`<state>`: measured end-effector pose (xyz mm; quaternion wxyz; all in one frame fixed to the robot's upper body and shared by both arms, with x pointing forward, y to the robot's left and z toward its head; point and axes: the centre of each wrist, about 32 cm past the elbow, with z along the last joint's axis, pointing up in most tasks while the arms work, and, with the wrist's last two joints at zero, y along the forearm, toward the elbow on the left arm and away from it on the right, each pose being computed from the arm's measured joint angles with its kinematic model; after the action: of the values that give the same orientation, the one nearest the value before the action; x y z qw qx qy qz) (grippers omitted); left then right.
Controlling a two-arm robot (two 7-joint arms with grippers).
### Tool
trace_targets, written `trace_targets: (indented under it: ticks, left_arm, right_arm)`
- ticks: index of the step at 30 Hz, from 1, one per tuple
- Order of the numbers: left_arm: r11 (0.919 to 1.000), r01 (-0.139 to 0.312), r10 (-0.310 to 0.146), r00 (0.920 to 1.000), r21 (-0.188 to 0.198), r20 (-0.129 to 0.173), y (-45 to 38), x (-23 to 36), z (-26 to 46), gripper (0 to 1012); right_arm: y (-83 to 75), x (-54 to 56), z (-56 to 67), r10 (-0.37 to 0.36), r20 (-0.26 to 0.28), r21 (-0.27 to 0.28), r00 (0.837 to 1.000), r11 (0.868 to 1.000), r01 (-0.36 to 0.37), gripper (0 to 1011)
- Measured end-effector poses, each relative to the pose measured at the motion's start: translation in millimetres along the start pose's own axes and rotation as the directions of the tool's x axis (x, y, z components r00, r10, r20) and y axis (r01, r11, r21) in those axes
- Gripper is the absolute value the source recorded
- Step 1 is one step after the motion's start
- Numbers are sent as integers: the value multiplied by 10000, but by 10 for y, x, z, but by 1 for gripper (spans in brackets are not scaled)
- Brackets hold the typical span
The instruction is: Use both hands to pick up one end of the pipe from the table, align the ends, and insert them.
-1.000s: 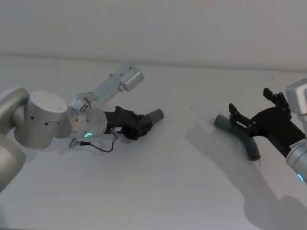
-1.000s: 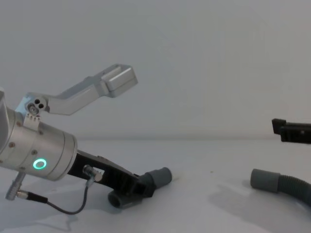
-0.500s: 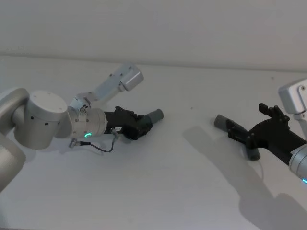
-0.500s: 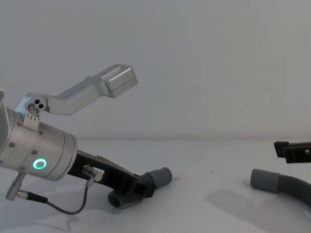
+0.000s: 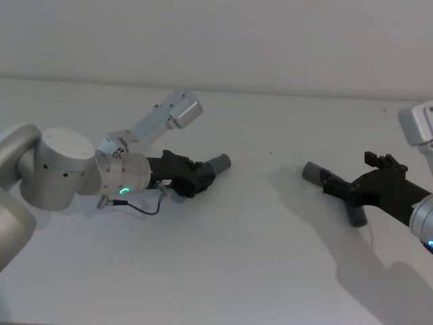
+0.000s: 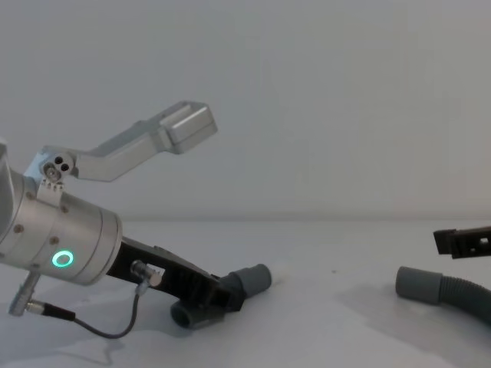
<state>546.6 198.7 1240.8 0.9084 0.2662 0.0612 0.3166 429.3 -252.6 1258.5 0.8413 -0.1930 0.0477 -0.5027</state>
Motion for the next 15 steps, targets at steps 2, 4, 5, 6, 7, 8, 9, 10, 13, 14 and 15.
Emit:
trace_targets:
  ticks: [2, 4, 5, 6, 7, 8, 9, 10, 13, 14, 15]
  left_arm:
    - [10000, 1, -1, 10000, 0, 1, 0, 0, 0, 327]
    - [10000, 0, 0, 10000, -1, 1, 0, 0, 0, 327]
    - [10000, 0, 0, 10000, -1, 1, 0, 0, 0, 327]
    - [10000, 1, -1, 10000, -1, 1, 0, 0, 0, 327]
    - [10000, 0, 0, 10000, 0, 0, 0, 0, 0, 327]
    - [10000, 0, 0, 10000, -1, 1, 0, 0, 0, 327]
    - [10000, 0, 0, 10000, -1, 1, 0, 0, 0, 327]
    - [10000, 0, 0, 10000, -1, 1, 0, 0, 0, 327]
    - [10000, 0, 0, 10000, -1, 1, 0, 0, 0, 327]
    - [10000, 1, -1, 10000, -1, 0, 0, 0, 0, 327]
    - [10000, 0, 0, 10000, -1, 1, 0, 0, 0, 327]
  right_arm:
    - [19, 18, 11, 4, -76, -78, 10000, 10000, -5, 1000]
    - [43, 36, 17, -19, -150, -143, 9999, 9999, 16, 1000]
    - [50, 41, 19, -27, -175, -163, 9998, 9999, 24, 1000]
    - [59, 48, 20, -35, -208, -190, 9998, 9998, 31, 1000]
    - [71, 56, 22, -48, -255, -224, 9997, 9997, 42, 1000]
    - [82, 62, 23, -58, -288, -240, 9996, 9997, 51, 1000]
    - [90, 67, 24, -67, -312, -261, 9995, 9996, 59, 1000]
    - [98, 72, 24, -74, -334, -273, 9994, 9996, 65, 1000]
    - [132, 92, 20, -104, -421, -328, 9991, 9994, 90, 1000]
    - [141, 98, 18, -111, -439, -340, 9990, 9994, 96, 1000]
    - [159, 109, 15, -117, -478, -362, 9988, 9993, 100, 1000]
